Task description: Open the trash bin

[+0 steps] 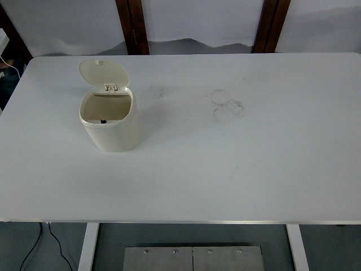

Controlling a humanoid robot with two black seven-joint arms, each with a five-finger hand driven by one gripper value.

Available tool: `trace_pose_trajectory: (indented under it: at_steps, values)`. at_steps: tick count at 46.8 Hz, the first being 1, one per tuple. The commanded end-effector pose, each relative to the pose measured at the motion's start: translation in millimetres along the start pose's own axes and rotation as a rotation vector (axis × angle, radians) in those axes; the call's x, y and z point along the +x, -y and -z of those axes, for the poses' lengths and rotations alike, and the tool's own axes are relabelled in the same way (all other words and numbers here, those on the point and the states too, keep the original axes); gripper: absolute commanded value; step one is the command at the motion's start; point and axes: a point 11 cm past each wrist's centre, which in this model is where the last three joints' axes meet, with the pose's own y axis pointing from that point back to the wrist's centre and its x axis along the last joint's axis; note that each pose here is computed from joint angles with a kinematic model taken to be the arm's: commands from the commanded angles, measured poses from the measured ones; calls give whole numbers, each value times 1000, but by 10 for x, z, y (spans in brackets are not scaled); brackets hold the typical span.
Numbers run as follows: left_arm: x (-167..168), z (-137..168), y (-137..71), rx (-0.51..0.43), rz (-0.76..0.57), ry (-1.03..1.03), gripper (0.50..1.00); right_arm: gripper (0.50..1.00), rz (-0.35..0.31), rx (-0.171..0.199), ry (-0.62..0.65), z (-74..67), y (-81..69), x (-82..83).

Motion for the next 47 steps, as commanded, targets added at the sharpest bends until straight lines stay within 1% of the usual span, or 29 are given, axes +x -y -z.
trace_pose_trajectory:
  at_steps: [1,9,16,22,23,24,29,36,47]
  values:
    - [154,93,-88,-14,-56,-51,1000,995,-1,0,0,-1,0,4]
    - [393,291,-273,-29,-128,-129,1000,995,-1,0,2,-1,0,4]
    - [550,400,-406,-48,-182,-181,1000,995,-1,0,2,-1,0,4]
    - [674,561,-526,-43,-227,-223,1000,995,-1,0,2,-1,0,4]
    - [707,692,-556,-35,-246,-253,1000,995,-1,0,2,-1,0,4]
    - [720,742,-569,-29,-253,-261,1000,995,-1,0,2,-1,0,4]
    - [811,910,-669,-16,-300,-296,1000,995,-1,0,2,-1,0,4]
    - [869,1081,-738,-1,-341,-333,1000,995,-1,0,2,-1,0,4]
    - [875,1081,-747,0,-343,-331,1000,995,-1,0,0,-1,0,4]
